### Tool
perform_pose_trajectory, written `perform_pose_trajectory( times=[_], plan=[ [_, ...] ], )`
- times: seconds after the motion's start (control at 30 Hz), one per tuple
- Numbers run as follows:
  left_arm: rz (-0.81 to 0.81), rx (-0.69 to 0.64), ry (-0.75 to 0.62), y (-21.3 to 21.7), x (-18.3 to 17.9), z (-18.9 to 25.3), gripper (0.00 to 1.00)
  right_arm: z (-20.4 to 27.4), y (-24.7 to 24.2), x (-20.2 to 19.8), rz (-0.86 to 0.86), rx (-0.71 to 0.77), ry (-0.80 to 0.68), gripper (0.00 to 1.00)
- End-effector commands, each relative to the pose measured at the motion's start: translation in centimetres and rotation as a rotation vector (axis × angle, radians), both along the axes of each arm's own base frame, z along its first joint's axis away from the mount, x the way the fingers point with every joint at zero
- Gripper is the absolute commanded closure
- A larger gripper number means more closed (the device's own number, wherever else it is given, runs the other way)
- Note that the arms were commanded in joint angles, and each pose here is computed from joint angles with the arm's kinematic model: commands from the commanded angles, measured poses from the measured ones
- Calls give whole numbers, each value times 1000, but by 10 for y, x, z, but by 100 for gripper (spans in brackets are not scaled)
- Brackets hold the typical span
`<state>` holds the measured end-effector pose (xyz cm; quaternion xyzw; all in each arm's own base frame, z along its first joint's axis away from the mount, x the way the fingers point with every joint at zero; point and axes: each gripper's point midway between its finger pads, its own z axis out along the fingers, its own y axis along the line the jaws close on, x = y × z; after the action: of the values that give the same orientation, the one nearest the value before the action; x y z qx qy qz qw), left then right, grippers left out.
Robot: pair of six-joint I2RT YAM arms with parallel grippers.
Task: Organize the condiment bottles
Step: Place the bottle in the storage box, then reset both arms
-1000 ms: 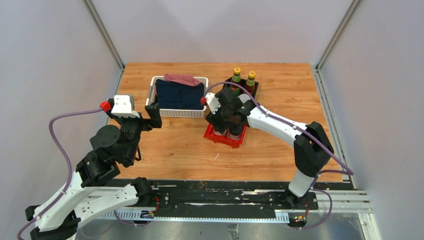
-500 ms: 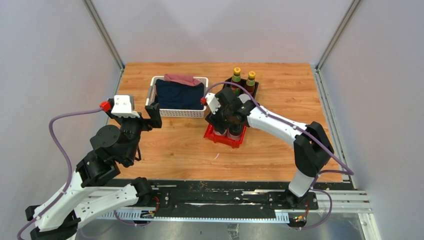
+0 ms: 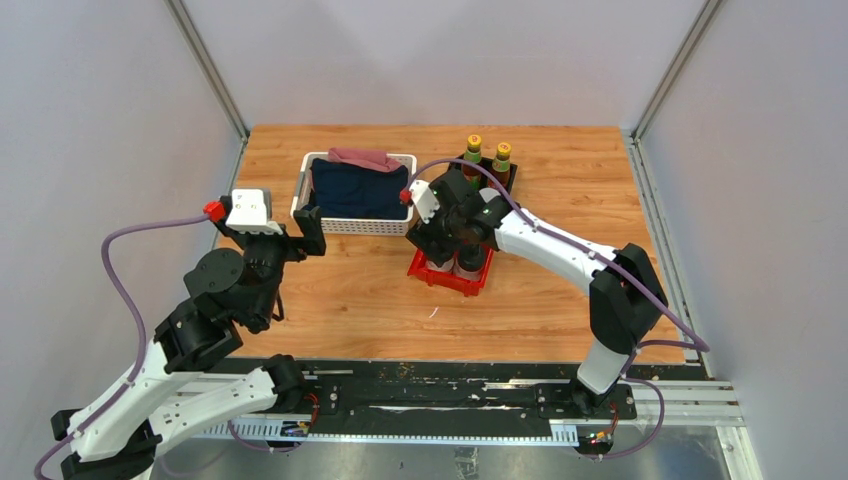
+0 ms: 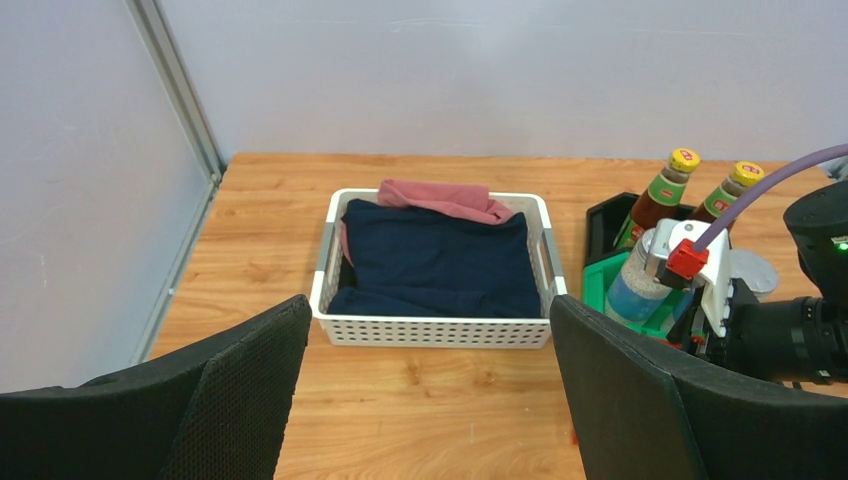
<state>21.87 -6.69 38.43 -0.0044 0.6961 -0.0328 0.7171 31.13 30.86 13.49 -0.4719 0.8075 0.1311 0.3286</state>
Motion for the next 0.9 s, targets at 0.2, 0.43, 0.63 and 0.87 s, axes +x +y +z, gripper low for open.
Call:
perform_pose_trajectory(
  times=[0.2, 0.43, 0.63, 0.87],
  plan=[
    [-7, -23, -4, -2, -1, 5, 4, 30, 3, 16, -45, 38, -52, 9],
    [-1, -38, -10, -2, 0, 14, 4, 97, 3, 54, -145, 86, -249, 7],
    [-20, -28, -27, -30, 18, 43, 4, 165, -13, 89, -250, 120, -468, 4],
    [-75, 41, -141, -86, 54, 104, 1, 229, -79, 132, -430, 266, -597, 1]
  ],
)
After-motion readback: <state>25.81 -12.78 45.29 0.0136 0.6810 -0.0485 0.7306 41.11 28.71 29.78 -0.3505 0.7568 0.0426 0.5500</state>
